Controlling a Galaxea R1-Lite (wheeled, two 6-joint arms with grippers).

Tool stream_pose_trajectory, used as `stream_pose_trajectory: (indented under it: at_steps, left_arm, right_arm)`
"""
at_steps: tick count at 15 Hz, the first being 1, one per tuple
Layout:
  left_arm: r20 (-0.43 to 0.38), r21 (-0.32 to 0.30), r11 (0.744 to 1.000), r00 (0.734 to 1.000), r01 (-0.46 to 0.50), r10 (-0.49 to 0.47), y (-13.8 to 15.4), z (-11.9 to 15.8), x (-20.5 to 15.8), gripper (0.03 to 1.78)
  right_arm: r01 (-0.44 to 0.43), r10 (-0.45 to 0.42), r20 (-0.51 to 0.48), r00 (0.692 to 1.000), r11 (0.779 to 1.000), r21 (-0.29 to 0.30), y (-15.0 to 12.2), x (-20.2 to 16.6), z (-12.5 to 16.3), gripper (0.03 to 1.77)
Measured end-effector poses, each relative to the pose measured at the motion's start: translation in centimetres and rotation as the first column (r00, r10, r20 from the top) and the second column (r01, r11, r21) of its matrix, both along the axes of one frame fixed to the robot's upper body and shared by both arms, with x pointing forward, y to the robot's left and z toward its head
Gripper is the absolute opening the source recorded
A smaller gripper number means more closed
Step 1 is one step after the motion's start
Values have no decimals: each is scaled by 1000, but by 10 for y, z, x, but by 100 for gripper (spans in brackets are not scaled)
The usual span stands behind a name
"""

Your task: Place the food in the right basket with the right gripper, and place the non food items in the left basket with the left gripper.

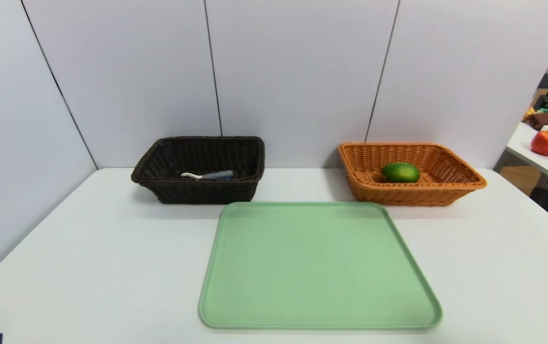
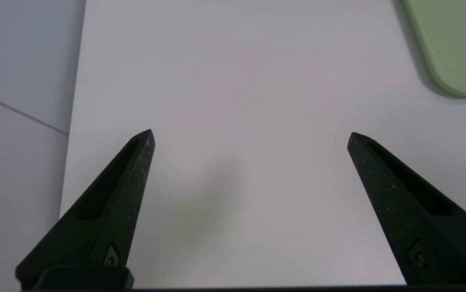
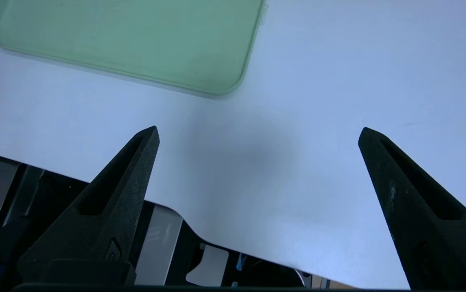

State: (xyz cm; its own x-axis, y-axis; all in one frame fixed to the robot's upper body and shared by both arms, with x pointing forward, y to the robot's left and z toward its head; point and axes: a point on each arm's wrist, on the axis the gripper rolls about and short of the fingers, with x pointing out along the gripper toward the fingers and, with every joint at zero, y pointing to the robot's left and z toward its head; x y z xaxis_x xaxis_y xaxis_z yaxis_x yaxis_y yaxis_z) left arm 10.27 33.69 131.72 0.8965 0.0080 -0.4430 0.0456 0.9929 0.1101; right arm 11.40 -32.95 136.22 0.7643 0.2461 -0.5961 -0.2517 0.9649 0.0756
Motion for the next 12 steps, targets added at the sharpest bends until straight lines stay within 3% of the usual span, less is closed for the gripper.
stream_pose_trajectory:
  at_steps: [5,12]
  left_arm:
    - [67,75,986,988,-147,142,5,-28,-29,169]
    - [116,78,966,965,-246,237,3,-66,-51,169]
  right_arm:
    - [57,-60,71,996,997,50,-9,-42,-13,169]
    - [50,-63,106,992,992,119,-6,-74,-30,169]
